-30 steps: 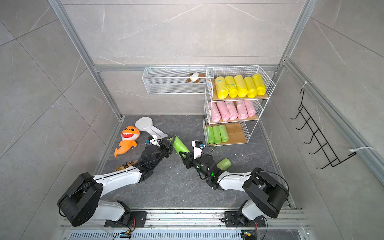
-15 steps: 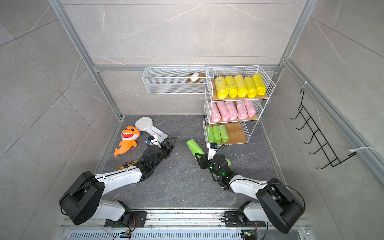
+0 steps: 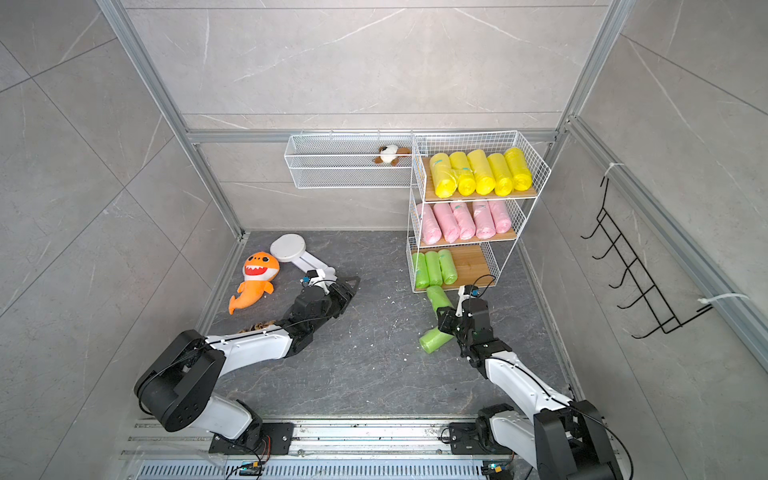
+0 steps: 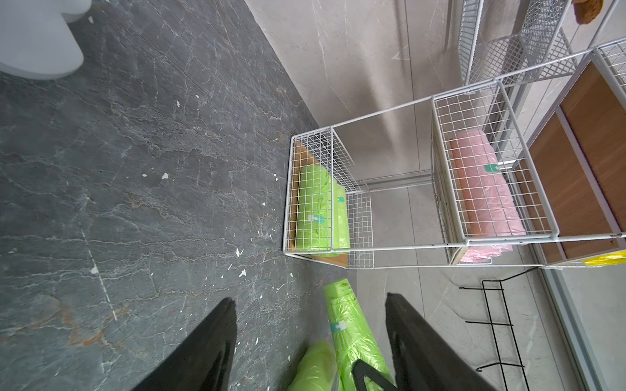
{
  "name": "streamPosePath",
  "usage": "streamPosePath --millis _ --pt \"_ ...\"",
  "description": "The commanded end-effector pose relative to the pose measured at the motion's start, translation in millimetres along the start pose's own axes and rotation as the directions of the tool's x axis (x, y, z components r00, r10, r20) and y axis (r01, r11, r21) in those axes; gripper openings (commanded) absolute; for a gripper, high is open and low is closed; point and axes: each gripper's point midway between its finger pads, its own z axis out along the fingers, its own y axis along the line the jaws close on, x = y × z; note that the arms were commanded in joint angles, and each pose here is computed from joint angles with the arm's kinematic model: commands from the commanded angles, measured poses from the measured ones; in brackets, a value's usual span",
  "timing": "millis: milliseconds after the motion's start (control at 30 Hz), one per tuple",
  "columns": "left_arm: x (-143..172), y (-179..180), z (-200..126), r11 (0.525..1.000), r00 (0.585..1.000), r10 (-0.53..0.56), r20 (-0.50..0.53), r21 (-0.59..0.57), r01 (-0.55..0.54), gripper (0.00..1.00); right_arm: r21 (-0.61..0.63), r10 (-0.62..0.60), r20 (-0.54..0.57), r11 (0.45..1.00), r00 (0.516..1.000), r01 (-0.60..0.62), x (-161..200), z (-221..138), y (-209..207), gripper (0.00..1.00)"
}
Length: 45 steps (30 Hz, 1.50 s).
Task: Sort the rolls of trash bags by color and place them on the shelf
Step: Place the roll of trash bags on the shelf.
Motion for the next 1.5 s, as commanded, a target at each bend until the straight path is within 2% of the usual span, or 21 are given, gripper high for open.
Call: streamPosePath --millis 0,200,367,567,633,833,1033,1467 --pt "-6.3 -23.9 4.2 0.997 1.0 0.023 0.002 0.073 -0.023 0.73 -0.009 0.001 0.083 1.0 0.997 0.0 -37.0 -9.4 -1.0 0.25" --pt "12.7 -44.9 16.0 0.986 0.989 0.09 -0.118 0.153 -0.072 0.73 0.048 0.075 0.186 0.995 0.98 -0.085 -78.6 -6.9 -37.1 0.25" --pt "38.2 -75.7 21.1 0.945 0.953 0.17 -0.252 0.317 -0.084 0.72 0.08 0.112 0.253 0.987 0.961 -0.136 -104.9 -3.2 -61.9 0.26" --pt "65.5 -95.5 29.0 0.91 0.904 0.236 -0.357 0.407 -0.077 0.7 0.087 0.115 0.282 0.986 0.952 -0.145 -123.4 13.0 -71.6 0.26" --pt "71.4 -99.0 31.2 0.908 0.893 0.264 -0.364 0.407 -0.103 0.7 0.076 0.117 0.292 0.986 0.949 -0.145 -129.9 19.8 -71.9 0.26" --pt "79.4 -90.6 40.7 0.911 0.855 0.378 -0.355 0.305 -0.276 0.7 0.013 0.128 0.323 0.99 0.938 -0.139 -145.2 45.1 -70.4 0.27" --pt "79.7 -85.1 40.0 0.919 0.857 0.366 -0.362 0.285 -0.272 0.7 -0.019 0.146 0.32 0.989 0.936 -0.148 -156.4 69.9 -72.3 0.29" --pt "79.6 -84.8 34.8 0.922 0.861 0.358 -0.36 0.284 -0.265 0.7 -0.066 0.205 0.267 0.979 0.942 -0.195 -155.9 111.0 -76.7 0.32"
